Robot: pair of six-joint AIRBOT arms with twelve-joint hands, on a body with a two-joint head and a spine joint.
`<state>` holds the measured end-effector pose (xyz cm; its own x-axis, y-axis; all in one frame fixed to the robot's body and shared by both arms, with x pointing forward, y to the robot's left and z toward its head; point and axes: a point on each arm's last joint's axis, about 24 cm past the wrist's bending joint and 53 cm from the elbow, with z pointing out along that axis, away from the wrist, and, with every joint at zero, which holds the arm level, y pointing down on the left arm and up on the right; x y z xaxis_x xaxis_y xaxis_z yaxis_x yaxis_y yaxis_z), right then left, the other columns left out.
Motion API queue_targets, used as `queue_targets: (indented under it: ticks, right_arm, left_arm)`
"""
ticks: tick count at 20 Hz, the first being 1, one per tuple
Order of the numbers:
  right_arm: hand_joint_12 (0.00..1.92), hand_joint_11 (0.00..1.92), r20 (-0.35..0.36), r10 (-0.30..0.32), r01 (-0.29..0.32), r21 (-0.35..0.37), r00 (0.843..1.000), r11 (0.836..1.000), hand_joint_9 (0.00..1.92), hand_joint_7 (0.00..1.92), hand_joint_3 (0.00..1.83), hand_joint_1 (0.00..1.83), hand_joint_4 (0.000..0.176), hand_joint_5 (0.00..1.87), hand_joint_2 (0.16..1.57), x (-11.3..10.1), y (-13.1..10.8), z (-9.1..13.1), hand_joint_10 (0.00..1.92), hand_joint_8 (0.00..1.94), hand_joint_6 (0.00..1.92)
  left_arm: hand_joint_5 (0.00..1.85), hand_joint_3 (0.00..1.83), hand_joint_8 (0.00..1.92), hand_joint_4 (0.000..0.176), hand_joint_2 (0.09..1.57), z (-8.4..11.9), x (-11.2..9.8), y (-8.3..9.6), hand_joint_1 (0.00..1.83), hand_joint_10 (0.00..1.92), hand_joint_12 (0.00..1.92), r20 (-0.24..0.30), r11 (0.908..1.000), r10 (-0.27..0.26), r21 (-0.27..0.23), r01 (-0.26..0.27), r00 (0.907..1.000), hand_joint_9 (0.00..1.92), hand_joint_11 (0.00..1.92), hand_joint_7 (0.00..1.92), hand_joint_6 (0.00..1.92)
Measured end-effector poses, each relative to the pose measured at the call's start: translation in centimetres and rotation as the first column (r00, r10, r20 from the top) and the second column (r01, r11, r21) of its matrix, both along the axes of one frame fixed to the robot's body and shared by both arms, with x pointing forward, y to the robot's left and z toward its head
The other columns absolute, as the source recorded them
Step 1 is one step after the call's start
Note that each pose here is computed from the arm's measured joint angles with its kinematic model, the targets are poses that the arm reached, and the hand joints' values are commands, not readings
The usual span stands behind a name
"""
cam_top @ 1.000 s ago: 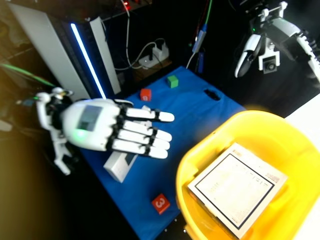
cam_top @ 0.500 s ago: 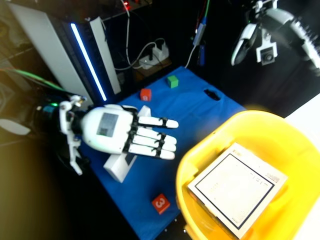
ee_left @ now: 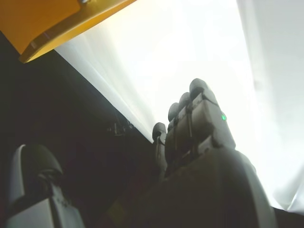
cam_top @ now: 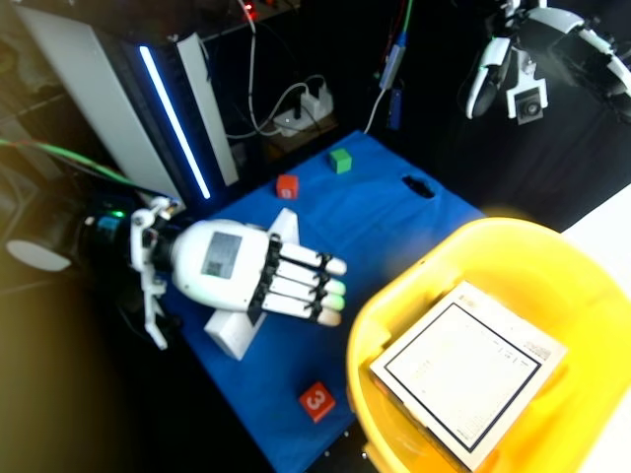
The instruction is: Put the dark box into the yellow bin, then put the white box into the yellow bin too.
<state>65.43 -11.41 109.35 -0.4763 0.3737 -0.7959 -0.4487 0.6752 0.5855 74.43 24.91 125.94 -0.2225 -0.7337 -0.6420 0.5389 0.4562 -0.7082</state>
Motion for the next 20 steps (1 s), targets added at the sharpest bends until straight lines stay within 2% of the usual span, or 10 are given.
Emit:
queue_targets:
  ticks: [3,6,10,11,12,15,16,17,19,20]
  right_arm:
    - [1.17,0.94,0.003,-0.001,0.001,0.011,1.000,1.000,1.14,1.43,0.00,1.41,0.000,1.04,1.03,0.0,0.1,0.2,0.99,0.05,0.70]
    - [1.22,0.85,0.002,-0.001,0.001,0.011,1.000,1.000,1.05,1.14,0.00,1.39,0.000,0.92,1.08,0.0,0.1,0.1,1.13,0.62,0.95]
    - [1.31,0.80,0.001,-0.001,0.001,0.010,1.000,1.000,0.99,1.14,0.00,1.28,0.000,0.97,1.08,0.0,0.1,0.1,1.04,0.78,0.92]
    - [1.30,0.74,0.001,-0.001,0.001,0.011,1.000,1.000,0.93,1.06,0.00,1.36,0.000,0.92,1.10,0.0,0.1,0.1,1.26,0.82,0.91]
    - [1.41,0.71,0.002,-0.001,0.001,0.012,1.000,1.000,0.93,1.06,0.00,1.26,0.000,1.02,1.09,0.2,0.3,0.4,1.06,1.03,0.76]
    - [1.41,0.75,0.020,0.001,-0.001,0.027,1.000,1.000,0.98,1.08,0.00,1.27,0.000,1.08,1.08,0.9,1.0,2.0,1.02,1.02,0.64]
    - [1.52,0.75,0.040,0.008,-0.009,0.033,0.999,0.999,0.97,1.08,0.00,1.27,0.000,1.04,1.08,1.1,1.4,2.8,1.08,1.05,0.69]
    - [1.84,0.88,0.074,0.016,-0.020,0.049,0.997,0.999,0.91,0.94,0.00,1.20,0.000,1.05,1.08,1.4,1.9,4.2,1.73,1.46,0.81]
    - [1.88,0.87,0.121,0.030,-0.037,0.057,0.992,0.998,0.95,1.01,0.00,1.18,0.000,1.09,1.07,1.7,2.5,6.0,1.63,1.20,0.78]
    - [1.89,0.82,0.142,0.038,-0.046,0.058,0.989,0.997,0.91,0.94,0.00,1.24,0.000,1.06,1.12,1.8,2.8,6.9,1.62,1.33,0.61]
  left_arm:
    - [0.21,0.00,0.01,0.145,0.80,-0.3,-0.1,0.0,0.91,0.01,0.10,-0.002,1.0000,-0.003,0.004,0.003,1.0000,0.24,0.21,0.22,0.01]
    - [0.24,0.00,0.01,0.158,0.79,-0.5,-0.1,0.4,0.94,0.00,0.08,-0.009,1.0000,0.006,-0.007,-0.006,0.9999,0.23,0.20,0.26,0.01]
    - [0.21,0.00,0.00,0.141,0.78,-1.2,-0.2,0.6,0.96,0.00,0.07,-0.024,0.9999,0.010,-0.002,-0.010,0.9997,0.18,0.16,0.24,0.00]
    - [0.21,0.00,0.00,0.140,0.78,-1.2,-0.1,0.7,0.97,0.00,0.07,-0.026,0.9999,0.014,-0.007,-0.014,0.9996,0.18,0.16,0.24,0.00]
    - [0.22,0.00,0.00,0.133,0.77,-1.6,-0.1,0.9,0.97,0.00,0.07,-0.034,0.9998,0.020,-0.003,-0.020,0.9992,0.17,0.16,0.24,0.00]
    - [0.20,0.00,0.00,0.138,0.77,-2.4,-0.1,1.1,0.98,0.00,0.07,-0.050,0.9996,0.025,0.011,-0.025,0.9984,0.17,0.15,0.23,0.00]
    - [0.20,0.00,0.00,0.139,0.78,-2.5,-0.1,1.2,0.97,0.00,0.07,-0.053,0.9996,0.028,0.010,-0.028,0.9982,0.18,0.15,0.22,0.00]
    - [0.21,0.00,0.00,0.140,0.77,-2.5,-0.1,1.3,0.98,0.00,0.07,-0.055,0.9995,0.032,0.006,-0.032,0.9980,0.18,0.15,0.22,0.00]
    - [0.22,0.00,0.00,0.145,0.76,-2.5,-0.1,1.3,1.00,0.01,0.07,-0.054,0.9994,0.034,0.010,-0.034,0.9980,0.19,0.15,0.22,0.01]
    - [0.22,0.00,0.00,0.159,0.76,-2.5,-0.1,1.3,0.98,0.01,0.08,-0.053,0.9993,0.035,0.012,-0.034,0.9980,0.20,0.16,0.23,0.01]
